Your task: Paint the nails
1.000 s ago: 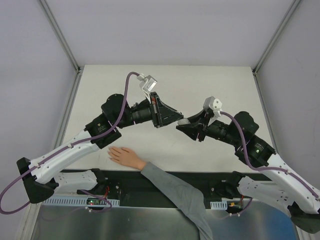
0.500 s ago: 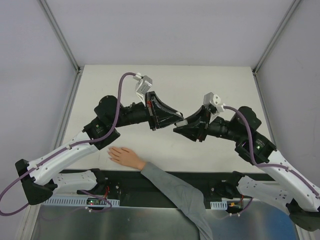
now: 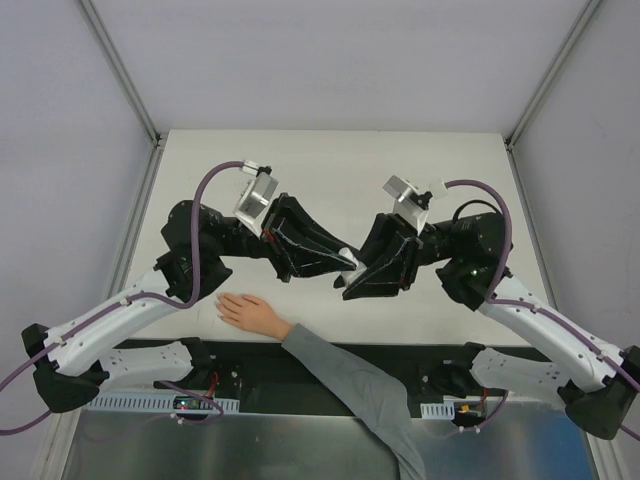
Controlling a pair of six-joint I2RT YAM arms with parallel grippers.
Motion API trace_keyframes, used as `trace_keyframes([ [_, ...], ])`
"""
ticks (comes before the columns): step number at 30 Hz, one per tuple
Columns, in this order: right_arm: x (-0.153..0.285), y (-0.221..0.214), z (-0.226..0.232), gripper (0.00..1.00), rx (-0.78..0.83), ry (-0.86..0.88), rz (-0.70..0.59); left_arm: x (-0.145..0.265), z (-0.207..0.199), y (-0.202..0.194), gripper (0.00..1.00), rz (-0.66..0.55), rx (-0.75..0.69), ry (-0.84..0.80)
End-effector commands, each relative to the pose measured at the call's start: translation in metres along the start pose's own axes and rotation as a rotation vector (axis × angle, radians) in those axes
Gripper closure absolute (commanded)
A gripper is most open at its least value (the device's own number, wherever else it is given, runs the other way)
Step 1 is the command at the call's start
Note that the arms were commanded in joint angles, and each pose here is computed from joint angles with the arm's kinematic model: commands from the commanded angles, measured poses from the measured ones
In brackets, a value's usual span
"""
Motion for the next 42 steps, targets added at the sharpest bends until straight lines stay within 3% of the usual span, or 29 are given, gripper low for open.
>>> trace_keyframes([
  [1, 0.008, 0.031, 0.035, 1.0, 0.353, -0.066, -0.112, 0.009, 0.018, -0.054, 0.97, 0.213, 0.182, 0.111],
  [3, 0.016, 0.022, 0.026, 1.0, 0.389, -0.161, -0.058, 0.015, 0.018, -0.05, 0.87, 0.19, 0.171, 0.187],
  [7, 0.023, 0.015, 0.015, 1.0, 0.402, -0.264, -0.019, 0.026, 0.014, -0.037, 0.43, 0.129, 0.12, 0.29],
  [12, 0.034, 0.007, -0.001, 1.0, 0.429, -0.411, 0.032, 0.042, -0.003, -0.012, 0.29, 0.062, 0.033, 0.349],
  [16, 0.053, 0.01, -0.024, 1.0, 0.447, -0.688, 0.029, 0.051, 0.0, 0.004, 0.25, 0.031, 0.013, 0.486],
  [17, 0.056, 0.008, -0.029, 1.0, 0.444, -0.73, 0.044, 0.054, 0.006, 0.004, 0.1, 0.037, 0.026, 0.558],
  [19, 0.064, 0.01, -0.037, 1.0, 0.45, -0.836, 0.029, 0.048, 0.014, 0.015, 0.01, 0.018, 0.041, 0.61],
  [24, 0.079, 0.012, -0.048, 1.0, 0.452, -1.014, 0.019, 0.027, 0.041, 0.034, 0.02, 0.003, 0.089, 0.73],
  [31, 0.09, 0.017, -0.056, 1.0, 0.447, -1.161, 0.043, 0.012, 0.072, 0.025, 0.1, -0.003, 0.151, 0.879],
  [37, 0.09, 0.014, -0.061, 1.0, 0.441, -1.177, 0.064, 0.0, 0.087, 0.021, 0.13, 0.007, 0.144, 0.925],
  [42, 0.088, 0.013, -0.061, 1.0, 0.442, -1.168, 0.076, -0.011, 0.095, 0.016, 0.23, 0.026, 0.164, 0.91],
])
Point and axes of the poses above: each gripper's point midway between its finger pads, its own x axis back along the fingers, its own z axis along the line the jaws close on, y = z × x, the point moved 7 cm from there along x, back along the fingers
